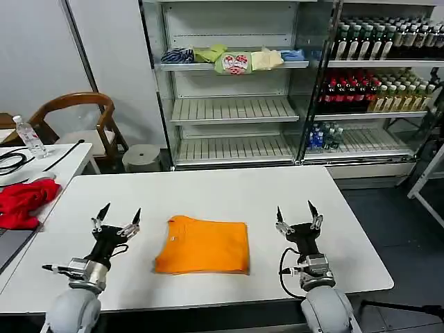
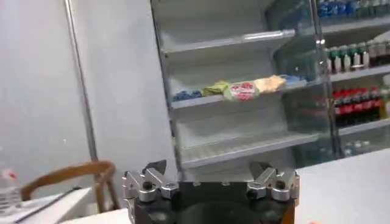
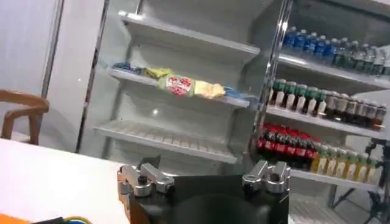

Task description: Fold and organize the clothes.

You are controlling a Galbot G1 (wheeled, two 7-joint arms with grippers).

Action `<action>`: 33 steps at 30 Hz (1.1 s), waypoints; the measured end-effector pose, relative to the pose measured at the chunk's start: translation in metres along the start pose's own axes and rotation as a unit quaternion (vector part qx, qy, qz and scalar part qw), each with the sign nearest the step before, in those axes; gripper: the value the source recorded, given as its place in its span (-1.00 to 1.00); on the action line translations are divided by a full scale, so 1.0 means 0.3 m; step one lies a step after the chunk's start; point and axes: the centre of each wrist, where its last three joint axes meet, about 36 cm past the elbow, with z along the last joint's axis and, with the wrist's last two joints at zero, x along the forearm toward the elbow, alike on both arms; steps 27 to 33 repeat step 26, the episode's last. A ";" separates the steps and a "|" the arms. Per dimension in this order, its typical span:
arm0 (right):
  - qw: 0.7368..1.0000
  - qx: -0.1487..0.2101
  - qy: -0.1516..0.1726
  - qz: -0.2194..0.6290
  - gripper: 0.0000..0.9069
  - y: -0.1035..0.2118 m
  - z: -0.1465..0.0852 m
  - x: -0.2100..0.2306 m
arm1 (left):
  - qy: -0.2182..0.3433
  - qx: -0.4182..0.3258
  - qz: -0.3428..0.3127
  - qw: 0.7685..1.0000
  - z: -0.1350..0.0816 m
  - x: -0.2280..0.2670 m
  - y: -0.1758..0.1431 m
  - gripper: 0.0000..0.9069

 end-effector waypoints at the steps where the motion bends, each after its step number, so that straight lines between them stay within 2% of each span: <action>1: 1.000 0.002 0.001 -0.001 1.00 0.001 0.004 -0.002 | 0.001 -0.002 -0.002 1.000 0.004 0.006 0.007 1.00; 17: 0.999 0.025 -0.041 0.009 1.00 -0.032 0.005 -0.006 | -0.020 -0.051 -0.020 0.998 0.037 0.056 0.096 1.00; 33: 0.998 0.029 -0.051 0.010 1.00 -0.057 0.009 -0.010 | -0.030 -0.074 -0.025 0.997 0.052 0.060 0.112 1.00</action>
